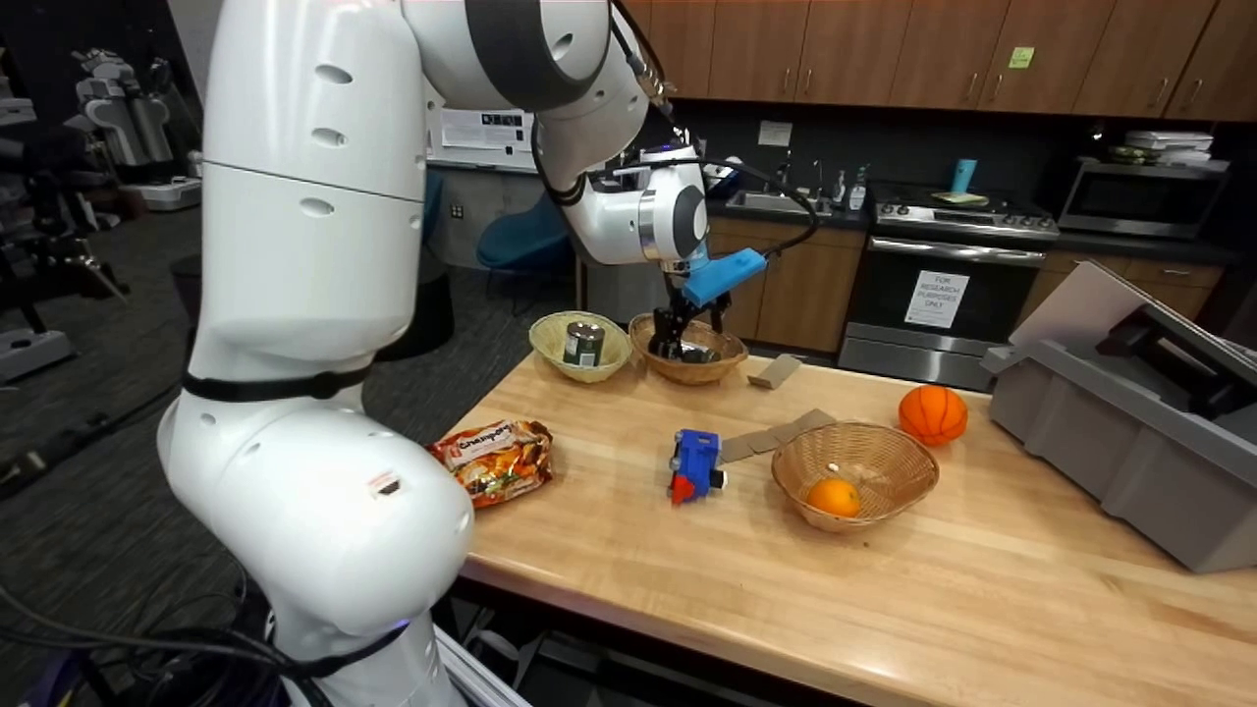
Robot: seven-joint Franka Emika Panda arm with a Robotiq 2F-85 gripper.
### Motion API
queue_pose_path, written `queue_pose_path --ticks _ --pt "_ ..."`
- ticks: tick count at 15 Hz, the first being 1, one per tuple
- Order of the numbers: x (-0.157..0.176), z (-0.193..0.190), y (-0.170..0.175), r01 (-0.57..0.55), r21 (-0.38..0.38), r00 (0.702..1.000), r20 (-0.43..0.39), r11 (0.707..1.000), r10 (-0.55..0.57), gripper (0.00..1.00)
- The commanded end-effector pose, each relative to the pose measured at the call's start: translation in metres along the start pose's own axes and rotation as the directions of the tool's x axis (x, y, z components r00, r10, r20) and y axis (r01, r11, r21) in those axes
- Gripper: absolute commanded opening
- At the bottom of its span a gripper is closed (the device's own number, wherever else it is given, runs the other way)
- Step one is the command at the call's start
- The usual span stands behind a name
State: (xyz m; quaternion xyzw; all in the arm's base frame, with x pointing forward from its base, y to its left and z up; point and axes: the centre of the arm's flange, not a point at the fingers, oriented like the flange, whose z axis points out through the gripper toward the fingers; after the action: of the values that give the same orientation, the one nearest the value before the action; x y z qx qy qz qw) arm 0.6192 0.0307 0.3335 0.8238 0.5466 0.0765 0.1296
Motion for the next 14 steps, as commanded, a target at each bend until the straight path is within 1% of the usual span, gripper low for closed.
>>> queue_pose_path --ticks 1,5,9,10,11,12,13,14 --pt "0.012 0.011 0.008 0.012 0.007 1.000 0.000 1.000 -0.012 1.00" --pt "0.019 0.023 0.009 0.011 0.015 1.000 -0.002 1.000 -0.011 1.00" --pt "0.018 0.031 0.012 0.005 0.016 1.000 0.006 1.000 -0.005 1.00" --pt "0.018 0.033 0.012 0.005 0.016 1.000 0.008 1.000 -0.005 0.97" --pt "0.017 0.033 0.013 0.004 0.014 1.000 0.010 1.000 -0.004 0.76" --pt "0.015 0.033 0.013 0.002 0.010 1.000 0.010 1.000 -0.002 0.72" --pt "0.014 0.033 0.014 0.000 0.008 1.000 0.011 1.000 0.000 0.71" --pt "0.012 0.031 0.014 -0.001 0.005 1.000 0.011 1.000 0.001 0.65"
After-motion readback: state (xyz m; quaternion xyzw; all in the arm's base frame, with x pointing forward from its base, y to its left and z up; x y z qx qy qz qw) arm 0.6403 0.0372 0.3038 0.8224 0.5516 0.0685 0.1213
